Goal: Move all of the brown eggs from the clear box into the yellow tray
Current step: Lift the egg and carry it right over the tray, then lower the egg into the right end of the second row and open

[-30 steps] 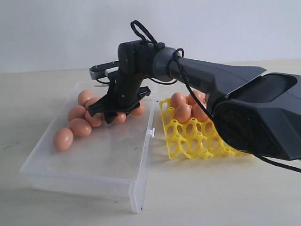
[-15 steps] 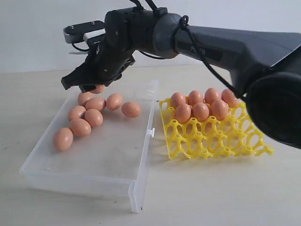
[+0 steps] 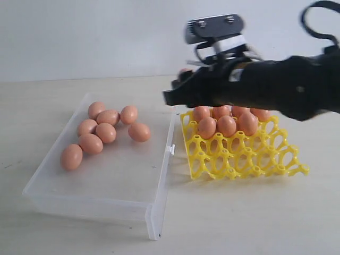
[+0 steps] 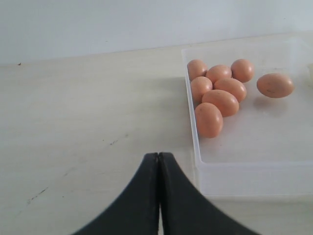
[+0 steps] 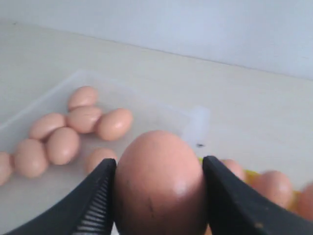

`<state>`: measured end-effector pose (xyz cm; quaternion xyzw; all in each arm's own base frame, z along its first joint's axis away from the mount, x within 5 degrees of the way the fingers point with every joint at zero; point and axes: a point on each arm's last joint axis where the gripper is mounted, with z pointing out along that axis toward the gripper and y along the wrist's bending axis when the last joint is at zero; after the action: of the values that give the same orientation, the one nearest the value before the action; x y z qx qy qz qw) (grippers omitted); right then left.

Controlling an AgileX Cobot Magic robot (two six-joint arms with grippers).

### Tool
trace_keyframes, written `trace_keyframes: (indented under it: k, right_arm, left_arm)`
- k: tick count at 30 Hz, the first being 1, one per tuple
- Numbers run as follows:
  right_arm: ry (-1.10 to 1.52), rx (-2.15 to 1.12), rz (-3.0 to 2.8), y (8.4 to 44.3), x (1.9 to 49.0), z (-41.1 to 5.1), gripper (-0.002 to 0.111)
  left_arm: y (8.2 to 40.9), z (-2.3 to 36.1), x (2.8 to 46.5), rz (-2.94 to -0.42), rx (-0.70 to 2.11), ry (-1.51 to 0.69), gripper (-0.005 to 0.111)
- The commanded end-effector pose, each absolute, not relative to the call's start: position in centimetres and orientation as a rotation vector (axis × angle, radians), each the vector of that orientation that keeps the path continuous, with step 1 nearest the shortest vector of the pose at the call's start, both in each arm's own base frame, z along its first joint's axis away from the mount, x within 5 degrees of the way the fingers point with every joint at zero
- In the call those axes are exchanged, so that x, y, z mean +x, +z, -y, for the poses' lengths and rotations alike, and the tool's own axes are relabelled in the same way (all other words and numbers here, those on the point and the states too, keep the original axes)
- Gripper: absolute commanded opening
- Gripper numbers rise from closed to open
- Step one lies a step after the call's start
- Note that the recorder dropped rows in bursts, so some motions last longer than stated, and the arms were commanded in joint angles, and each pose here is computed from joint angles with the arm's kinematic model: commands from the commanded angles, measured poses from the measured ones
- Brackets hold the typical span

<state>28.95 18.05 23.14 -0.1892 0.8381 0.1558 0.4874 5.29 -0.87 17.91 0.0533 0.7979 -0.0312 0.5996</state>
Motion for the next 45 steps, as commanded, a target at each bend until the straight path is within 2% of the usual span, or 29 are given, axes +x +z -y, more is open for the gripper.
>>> trace_keyframes:
  k: [1, 6, 9, 22, 32, 45]
  right_arm:
    - [0.244, -0.279, -2.114, 22.1, 29.0, -11.0, 0.0]
    - [0.131, -0.067, -2.251, 19.4, 30.9, -5.2, 0.0]
    - [0.098, -0.013, -2.279, 18.1, 31.6, -3.8, 0.0]
    - [0.078, -0.049, -2.312, 15.5, 36.4, -4.2, 0.0]
    - [0.069, -0.046, -2.322, 14.0, 36.9, -4.2, 0.0]
    - [0.079, -0.013, -2.282, 14.3, 37.1, -4.3, 0.0]
  left_arm:
    - [18.2, 0.8, 5.3, -1.831, 0.118, -0.072, 0.0]
    - [18.2, 0.8, 5.3, -1.831, 0.118, -0.072, 0.0]
    - [18.2, 0.8, 5.3, -1.831, 0.118, -0.072, 0.0]
    - [18.2, 0.8, 5.3, -1.831, 0.118, -0.072, 0.0]
    - [18.2, 0.8, 5.3, -1.831, 0.118, -0.072, 0.0]
    - [18.2, 0.8, 5.3, -1.831, 0.118, -0.072, 0.0]
